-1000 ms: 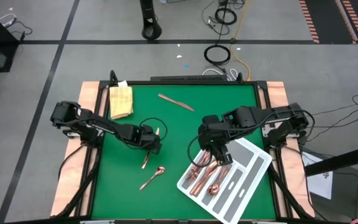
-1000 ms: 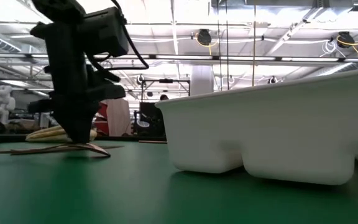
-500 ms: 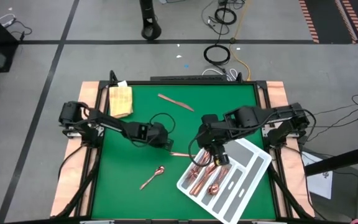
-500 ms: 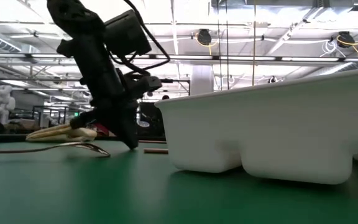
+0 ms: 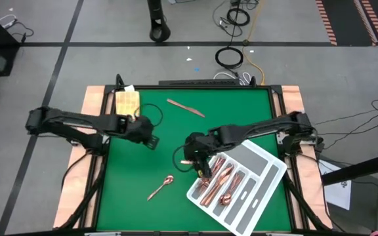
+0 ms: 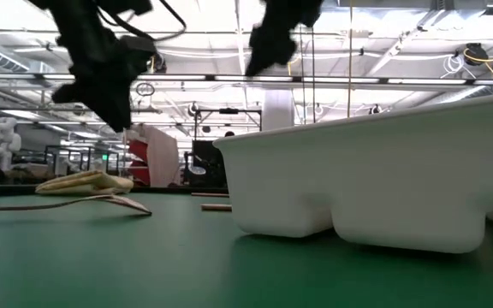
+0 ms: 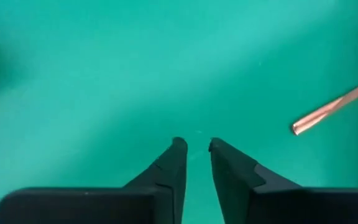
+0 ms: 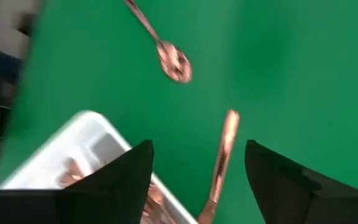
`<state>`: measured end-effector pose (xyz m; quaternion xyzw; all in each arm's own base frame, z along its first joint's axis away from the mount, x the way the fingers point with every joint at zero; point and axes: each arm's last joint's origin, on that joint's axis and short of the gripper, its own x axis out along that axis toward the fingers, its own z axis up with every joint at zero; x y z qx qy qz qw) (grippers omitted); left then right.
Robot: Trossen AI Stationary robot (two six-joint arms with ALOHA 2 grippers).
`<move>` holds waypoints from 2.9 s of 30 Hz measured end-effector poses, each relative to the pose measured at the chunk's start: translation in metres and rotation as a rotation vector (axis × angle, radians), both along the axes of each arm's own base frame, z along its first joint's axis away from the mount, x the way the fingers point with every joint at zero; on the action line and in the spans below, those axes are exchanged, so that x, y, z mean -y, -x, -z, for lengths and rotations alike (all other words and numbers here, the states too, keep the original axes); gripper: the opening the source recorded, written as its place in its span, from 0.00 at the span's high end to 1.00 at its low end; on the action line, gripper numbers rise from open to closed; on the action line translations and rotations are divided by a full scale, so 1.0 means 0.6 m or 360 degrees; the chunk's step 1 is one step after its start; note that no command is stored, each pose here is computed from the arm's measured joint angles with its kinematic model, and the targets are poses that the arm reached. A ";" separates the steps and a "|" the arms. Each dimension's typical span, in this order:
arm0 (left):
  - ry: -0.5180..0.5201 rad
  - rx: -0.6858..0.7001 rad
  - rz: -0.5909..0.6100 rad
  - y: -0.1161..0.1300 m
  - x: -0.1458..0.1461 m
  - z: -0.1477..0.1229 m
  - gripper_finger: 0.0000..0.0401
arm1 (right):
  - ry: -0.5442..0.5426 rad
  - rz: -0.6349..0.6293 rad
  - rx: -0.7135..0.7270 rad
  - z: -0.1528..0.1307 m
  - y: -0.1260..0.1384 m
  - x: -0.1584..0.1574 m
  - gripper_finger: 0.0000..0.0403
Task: Sort silverware
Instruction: Put the bronze knife into the silverware tray
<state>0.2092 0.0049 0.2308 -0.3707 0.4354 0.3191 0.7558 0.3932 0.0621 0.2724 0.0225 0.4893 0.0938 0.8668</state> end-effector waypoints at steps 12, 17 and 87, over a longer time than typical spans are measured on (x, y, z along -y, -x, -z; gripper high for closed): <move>-0.0120 -0.0073 0.0031 0.049 -0.003 -0.025 0.77 | -0.0112 0.0133 -0.0445 0.169 -0.055 0.029 0.39; -0.0142 -0.0091 0.0077 0.049 -0.002 -0.024 0.77 | -0.0109 0.0239 -0.0561 0.205 -0.059 0.034 0.39; -0.0384 -0.0365 0.0176 0.071 -0.008 -0.008 0.77 | 0.0002 0.0869 -0.0650 0.264 -0.073 0.163 0.67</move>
